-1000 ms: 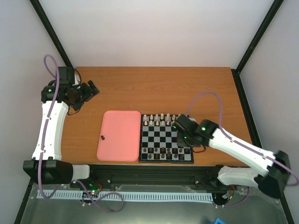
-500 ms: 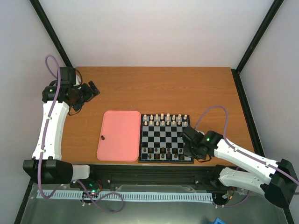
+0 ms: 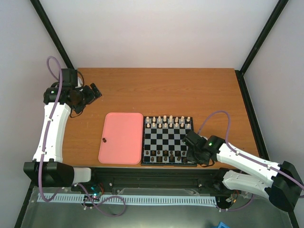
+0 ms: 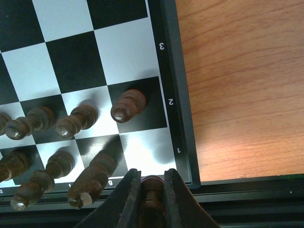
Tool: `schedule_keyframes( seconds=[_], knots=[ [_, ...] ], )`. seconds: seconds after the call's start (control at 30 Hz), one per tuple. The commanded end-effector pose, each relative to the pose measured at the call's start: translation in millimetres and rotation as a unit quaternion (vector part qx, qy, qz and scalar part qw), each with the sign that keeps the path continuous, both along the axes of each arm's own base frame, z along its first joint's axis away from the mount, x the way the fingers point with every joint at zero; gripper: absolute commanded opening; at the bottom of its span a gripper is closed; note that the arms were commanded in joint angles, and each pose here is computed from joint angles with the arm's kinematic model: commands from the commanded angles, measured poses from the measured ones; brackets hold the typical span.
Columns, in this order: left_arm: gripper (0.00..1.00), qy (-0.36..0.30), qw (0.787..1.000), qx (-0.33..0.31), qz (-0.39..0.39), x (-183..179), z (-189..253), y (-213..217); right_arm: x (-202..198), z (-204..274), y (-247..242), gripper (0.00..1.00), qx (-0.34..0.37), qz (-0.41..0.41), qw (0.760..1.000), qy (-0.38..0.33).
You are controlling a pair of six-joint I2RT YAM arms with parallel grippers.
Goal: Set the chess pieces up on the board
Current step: Place the chess piece on the chessboard.
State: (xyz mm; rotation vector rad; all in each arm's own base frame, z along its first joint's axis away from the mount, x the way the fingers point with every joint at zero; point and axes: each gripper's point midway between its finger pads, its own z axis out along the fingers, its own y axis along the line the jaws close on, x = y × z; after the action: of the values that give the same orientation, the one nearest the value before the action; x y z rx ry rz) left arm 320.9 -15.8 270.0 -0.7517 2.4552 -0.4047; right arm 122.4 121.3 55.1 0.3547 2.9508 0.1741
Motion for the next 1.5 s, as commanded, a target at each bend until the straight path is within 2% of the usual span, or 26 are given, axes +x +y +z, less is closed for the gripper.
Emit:
schedule_keyframes(
  seconds=[0.0, 1.17, 1.33, 1.47],
  knots=[
    [1.0, -0.008, 1.0, 0.01, -0.011, 5, 2, -1, 6, -4, -2, 0.14, -0.003, -0.021, 1.0, -0.011],
    [1.0, -0.002, 1.0, 0.009, -0.016, 7, -2, -3, 10, -20, 4, 0.19, -0.025, -0.014, 1.0, 0.011],
    [1.0, -0.003, 1.0, 0.009, -0.016, 7, -1, -3, 11, -15, 4, 0.25, -0.023, -0.015, 1.0, 0.007],
    [1.0, -0.003, 1.0, 0.009, -0.016, 6, -1, -3, 13, -9, 2, 0.27, -0.027, -0.017, 0.999, 0.002]
  ],
)
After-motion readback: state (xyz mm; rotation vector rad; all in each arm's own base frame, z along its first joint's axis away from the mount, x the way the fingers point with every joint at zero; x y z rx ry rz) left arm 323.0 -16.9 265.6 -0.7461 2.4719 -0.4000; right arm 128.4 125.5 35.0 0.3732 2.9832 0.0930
